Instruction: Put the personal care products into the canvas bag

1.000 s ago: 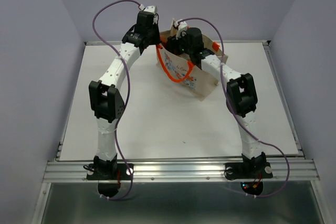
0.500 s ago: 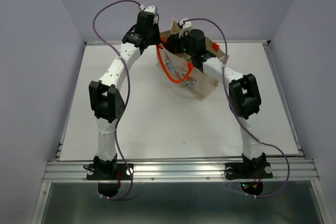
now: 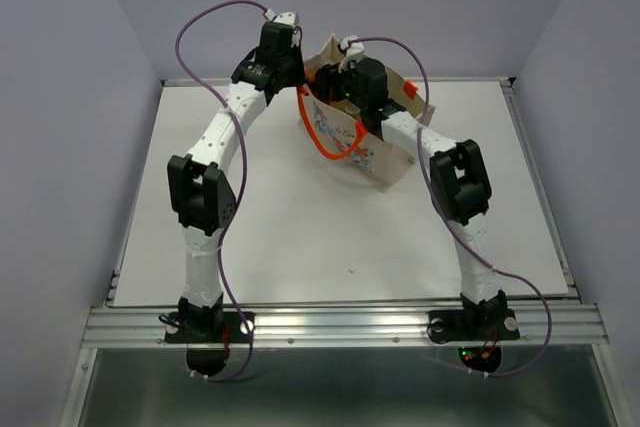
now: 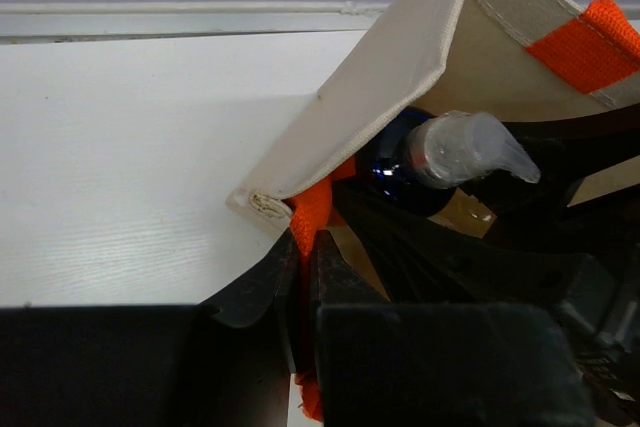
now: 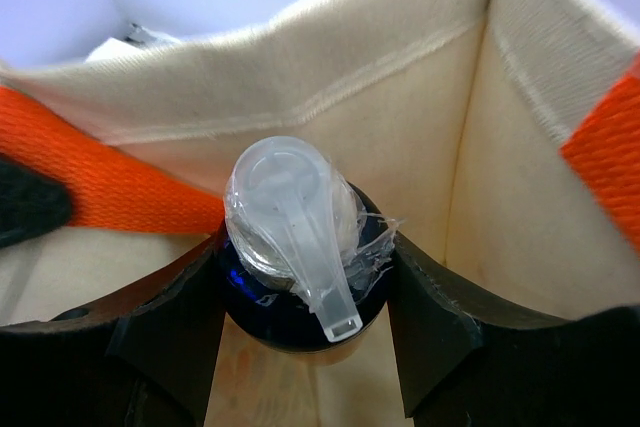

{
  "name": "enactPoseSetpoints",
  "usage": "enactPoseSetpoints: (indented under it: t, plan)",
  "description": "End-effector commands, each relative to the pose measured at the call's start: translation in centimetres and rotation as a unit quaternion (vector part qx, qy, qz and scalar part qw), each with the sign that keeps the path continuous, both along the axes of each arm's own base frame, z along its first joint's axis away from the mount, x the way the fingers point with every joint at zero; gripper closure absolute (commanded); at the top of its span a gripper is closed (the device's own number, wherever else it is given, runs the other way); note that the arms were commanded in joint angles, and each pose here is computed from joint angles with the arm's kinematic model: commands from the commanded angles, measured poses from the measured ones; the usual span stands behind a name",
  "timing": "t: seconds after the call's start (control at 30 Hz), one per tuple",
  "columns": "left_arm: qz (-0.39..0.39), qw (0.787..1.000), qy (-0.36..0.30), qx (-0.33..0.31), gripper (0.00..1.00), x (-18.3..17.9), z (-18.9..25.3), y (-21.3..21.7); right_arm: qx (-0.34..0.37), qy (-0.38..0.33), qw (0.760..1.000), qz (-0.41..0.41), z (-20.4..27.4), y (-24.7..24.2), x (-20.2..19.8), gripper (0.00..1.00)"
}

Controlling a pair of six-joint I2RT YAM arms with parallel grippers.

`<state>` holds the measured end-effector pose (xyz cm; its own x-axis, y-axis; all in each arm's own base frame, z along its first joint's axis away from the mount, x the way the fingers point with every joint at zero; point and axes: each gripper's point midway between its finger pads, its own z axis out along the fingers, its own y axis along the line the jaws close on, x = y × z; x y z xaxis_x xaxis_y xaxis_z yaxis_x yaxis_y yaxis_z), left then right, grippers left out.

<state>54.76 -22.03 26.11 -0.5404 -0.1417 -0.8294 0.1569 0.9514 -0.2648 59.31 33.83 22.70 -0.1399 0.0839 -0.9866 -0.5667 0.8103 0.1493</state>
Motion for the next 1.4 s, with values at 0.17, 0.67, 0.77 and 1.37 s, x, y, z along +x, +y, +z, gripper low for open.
enactPoseSetpoints:
  t: [0.17, 0.67, 0.77, 1.37]
  plan:
    - [0.0, 0.997, -0.071, -0.015, 1.0, -1.2, 6.7, 0.9, -0.026, -0.034, 0.998, -0.039, -1.5, 0.3, 1.3, 0.97]
    - [0.003, 0.997, -0.069, -0.018, 1.0, -1.1, 6.6, 0.9, -0.065, 0.006, 0.997, -0.047, -2.9, -0.7, 0.5, 0.25]
    - [0.004, 0.997, -0.069, -0.019, 1.0, -1.1, 6.6, 0.9, -0.063, 0.003, 0.997, -0.043, -2.3, -0.6, 0.4, 0.18]
    - [0.002, 0.997, -0.079, -0.026, 0.75, -1.2, 7.8, 0.8, -0.025, -0.057, 0.995, -0.077, 9.0, -2.5, -0.9, 0.0]
